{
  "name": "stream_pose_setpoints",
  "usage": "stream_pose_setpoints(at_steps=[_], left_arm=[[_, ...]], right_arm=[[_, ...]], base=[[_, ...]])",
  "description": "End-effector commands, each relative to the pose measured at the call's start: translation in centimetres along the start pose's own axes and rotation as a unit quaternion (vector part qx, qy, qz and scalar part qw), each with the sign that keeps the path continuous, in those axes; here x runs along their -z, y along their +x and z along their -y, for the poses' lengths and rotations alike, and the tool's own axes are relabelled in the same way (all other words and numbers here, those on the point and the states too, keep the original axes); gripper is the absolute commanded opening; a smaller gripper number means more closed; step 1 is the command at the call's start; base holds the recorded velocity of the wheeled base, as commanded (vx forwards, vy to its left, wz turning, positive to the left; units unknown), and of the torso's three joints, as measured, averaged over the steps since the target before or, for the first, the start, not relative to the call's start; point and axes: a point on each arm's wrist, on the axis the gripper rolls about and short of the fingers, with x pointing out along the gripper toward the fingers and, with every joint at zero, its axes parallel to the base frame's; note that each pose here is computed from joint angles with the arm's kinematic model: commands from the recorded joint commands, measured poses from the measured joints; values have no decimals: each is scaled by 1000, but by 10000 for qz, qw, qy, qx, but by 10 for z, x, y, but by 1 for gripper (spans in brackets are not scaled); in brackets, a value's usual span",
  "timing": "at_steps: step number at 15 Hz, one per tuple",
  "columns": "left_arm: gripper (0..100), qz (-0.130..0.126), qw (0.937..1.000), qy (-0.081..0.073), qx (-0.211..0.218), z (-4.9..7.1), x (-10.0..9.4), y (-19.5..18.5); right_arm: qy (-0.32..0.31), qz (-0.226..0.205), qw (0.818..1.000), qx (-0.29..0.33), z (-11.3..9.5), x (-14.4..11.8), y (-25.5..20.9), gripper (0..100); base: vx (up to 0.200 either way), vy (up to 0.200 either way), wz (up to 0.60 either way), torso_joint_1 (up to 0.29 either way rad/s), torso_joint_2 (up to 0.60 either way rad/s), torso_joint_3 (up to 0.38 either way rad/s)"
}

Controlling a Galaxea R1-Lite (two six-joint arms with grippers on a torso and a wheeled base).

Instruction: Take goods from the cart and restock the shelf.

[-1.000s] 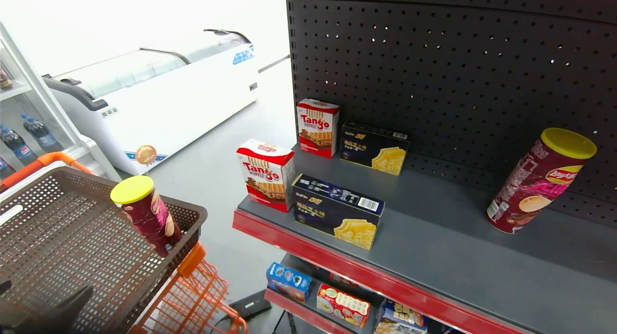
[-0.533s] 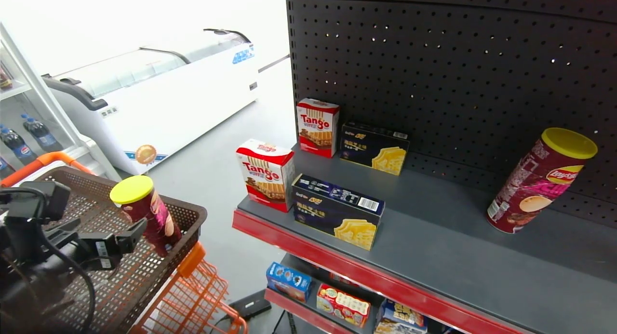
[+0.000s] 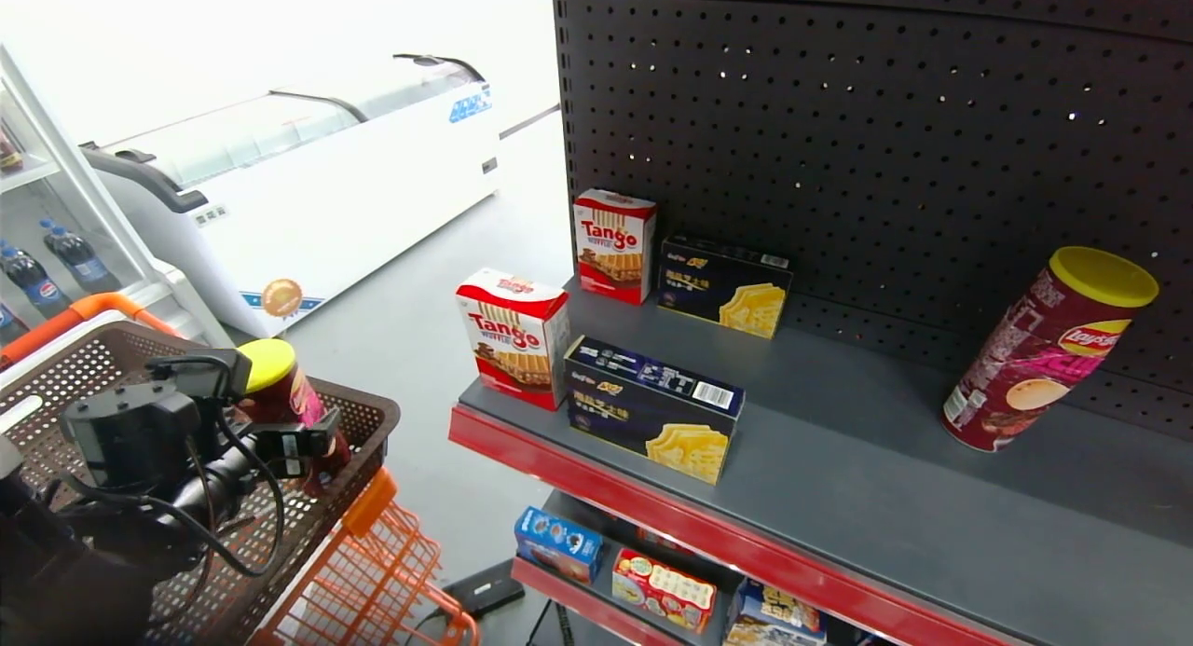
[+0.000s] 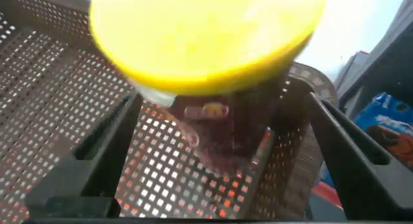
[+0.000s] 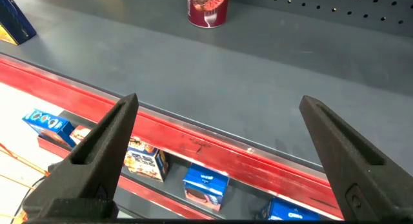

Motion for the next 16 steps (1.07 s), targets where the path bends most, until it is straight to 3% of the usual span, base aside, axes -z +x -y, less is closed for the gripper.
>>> stream_pose_setpoints(at_steps=[1, 5, 6, 11, 13, 14, 16], left_arm=[[100, -166, 9999, 16, -14, 3, 16, 24], [100, 132, 9999, -25, -12, 6, 15, 41], [0, 245, 9997, -31, -28, 6, 9, 48], [0, 284, 9996, -25, -24, 8, 8, 52], [0, 519, 9986, -25, -35, 6, -3, 50], [0, 862, 9963, 19, -45, 4, -26, 40], [0, 1242, 9921, 27, 180, 15, -51, 24]], right_arm=[[1, -9, 10000, -1, 0, 0, 0, 100], [1, -9, 10000, -1, 0, 0, 0, 100], [2, -2, 10000, -1, 0, 0, 0, 100], [2, 6, 10000, -1, 0, 0, 0, 100], [2, -2, 10000, -1, 0, 0, 0, 100], [1, -9, 10000, -1, 0, 0, 0, 100], [1, -9, 10000, -1, 0, 0, 0, 100]], base=[[0, 0, 0, 0, 0, 0], [0, 0, 0, 0, 0, 0], [0, 0, 0, 0, 0, 0], [0, 0, 0, 0, 0, 0], [0, 0, 0, 0, 0, 0], [0, 0, 0, 0, 0, 0], [0, 0, 0, 0, 0, 0]])
